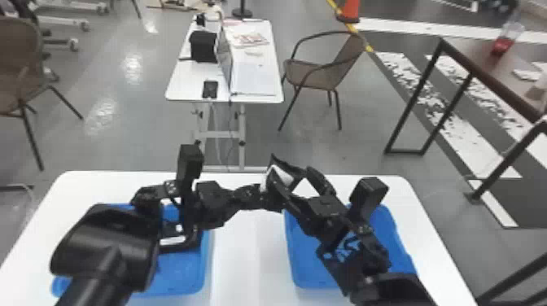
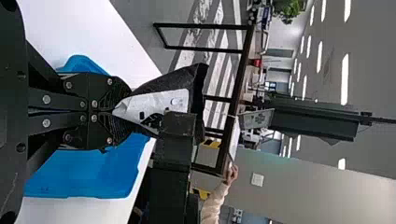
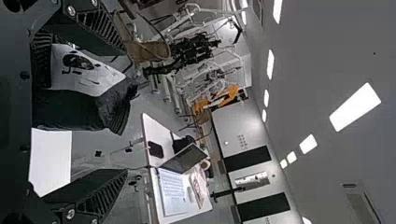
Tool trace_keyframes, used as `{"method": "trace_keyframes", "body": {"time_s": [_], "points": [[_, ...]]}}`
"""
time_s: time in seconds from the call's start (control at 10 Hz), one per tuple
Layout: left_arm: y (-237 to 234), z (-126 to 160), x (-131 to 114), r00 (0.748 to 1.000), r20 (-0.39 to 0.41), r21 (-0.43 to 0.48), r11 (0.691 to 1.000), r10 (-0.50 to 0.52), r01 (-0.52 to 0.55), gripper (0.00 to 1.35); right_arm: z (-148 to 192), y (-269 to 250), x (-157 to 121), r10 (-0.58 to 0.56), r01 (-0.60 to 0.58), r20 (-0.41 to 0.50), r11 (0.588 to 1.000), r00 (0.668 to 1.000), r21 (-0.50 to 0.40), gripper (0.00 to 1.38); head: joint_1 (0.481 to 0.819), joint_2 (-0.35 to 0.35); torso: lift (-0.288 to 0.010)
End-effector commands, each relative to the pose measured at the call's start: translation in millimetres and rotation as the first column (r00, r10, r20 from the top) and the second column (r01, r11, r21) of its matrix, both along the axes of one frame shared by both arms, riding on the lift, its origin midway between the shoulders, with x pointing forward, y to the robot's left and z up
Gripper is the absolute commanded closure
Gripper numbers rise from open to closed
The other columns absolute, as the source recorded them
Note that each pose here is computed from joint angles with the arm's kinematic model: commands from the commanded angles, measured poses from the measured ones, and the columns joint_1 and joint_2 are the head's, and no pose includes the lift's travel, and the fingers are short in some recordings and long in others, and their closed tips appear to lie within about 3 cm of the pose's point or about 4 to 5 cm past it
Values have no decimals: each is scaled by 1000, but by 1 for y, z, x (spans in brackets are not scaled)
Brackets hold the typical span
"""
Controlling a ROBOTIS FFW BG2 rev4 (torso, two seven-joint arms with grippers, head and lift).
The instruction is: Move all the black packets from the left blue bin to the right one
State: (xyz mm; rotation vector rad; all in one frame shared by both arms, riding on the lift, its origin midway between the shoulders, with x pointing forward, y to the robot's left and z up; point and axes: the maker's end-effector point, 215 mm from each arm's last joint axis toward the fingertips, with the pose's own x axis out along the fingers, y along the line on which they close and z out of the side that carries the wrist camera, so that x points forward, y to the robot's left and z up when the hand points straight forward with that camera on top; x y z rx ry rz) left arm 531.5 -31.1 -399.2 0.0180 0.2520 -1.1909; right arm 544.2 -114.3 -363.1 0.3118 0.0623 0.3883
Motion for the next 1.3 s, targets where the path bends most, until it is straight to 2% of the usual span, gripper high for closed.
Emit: {"method": "trace_keyframes", "body": {"time_s": [0.0, 0.1, 0.2, 0.3, 0.5, 0.6, 0.7, 0.8, 0.9, 1.0, 1.1, 1.2], "points": [[-5, 2, 0, 1000, -6, -16, 1000, -2, 2, 1208, -6, 1, 2, 8, -7, -17, 1000, 1000, 8, 329, 695, -148, 0], [-7, 2, -1, 1000, -9, -20, 1000, -5, 5, 1208, -8, 2, 3, 5, -5, -22, 1000, 1000, 16, 929, 695, -149, 0], [-6, 1, -2, 1000, -12, -15, 1000, -7, 7, 1208, -14, 3, 1, -2, 4, -43, 998, 999, 55, 1164, 695, -150, 0], [-7, 2, -2, 1000, -13, -22, 1000, -6, 5, 1208, -12, 0, 0, -17, 18, -22, 998, 1000, 59, 1268, 695, -152, 0], [-6, 1, -2, 1000, -21, -26, 1000, -1, 0, 1207, -3, -2, 1, -34, 33, 14, 998, 999, 62, 1268, 695, -154, 0], [-5, 0, -1, 1000, -27, -37, 999, 13, -14, 1131, -4, -4, 0, -38, 37, 11, 996, 999, 78, 1268, 695, -156, 0], [-1, -1, 2, 999, -36, -48, 998, 39, -41, 992, -5, -6, 0, -45, 44, 8, 994, 999, 101, 1268, 695, -155, 0], [7, -12, 3, 995, -64, -47, 996, 77, -80, 541, -10, -9, 0, -55, 55, -4, 990, 998, 132, 1268, 695, -154, 0], [19, -23, 2, 990, -92, -44, 992, 110, -114, 199, -14, -19, 2, -76, 77, -13, 985, 997, 153, 1268, 695, -151, 0], [33, -28, 4, 984, -97, -54, 986, 150, -156, 70, -18, -31, 4, -98, 100, -20, 984, 995, 150, 1268, 695, -149, 0], [52, -31, 6, 974, -108, -68, 975, 202, -210, 101, -28, -50, 8, -131, 135, -37, 980, 991, 148, 1268, 695, -146, 0], [79, -33, 7, 950, -116, -82, 950, 290, -300, -1, -51, -78, 13, -179, 188, -78, 974, 981, 128, 1268, 695, -145, 0]]}}
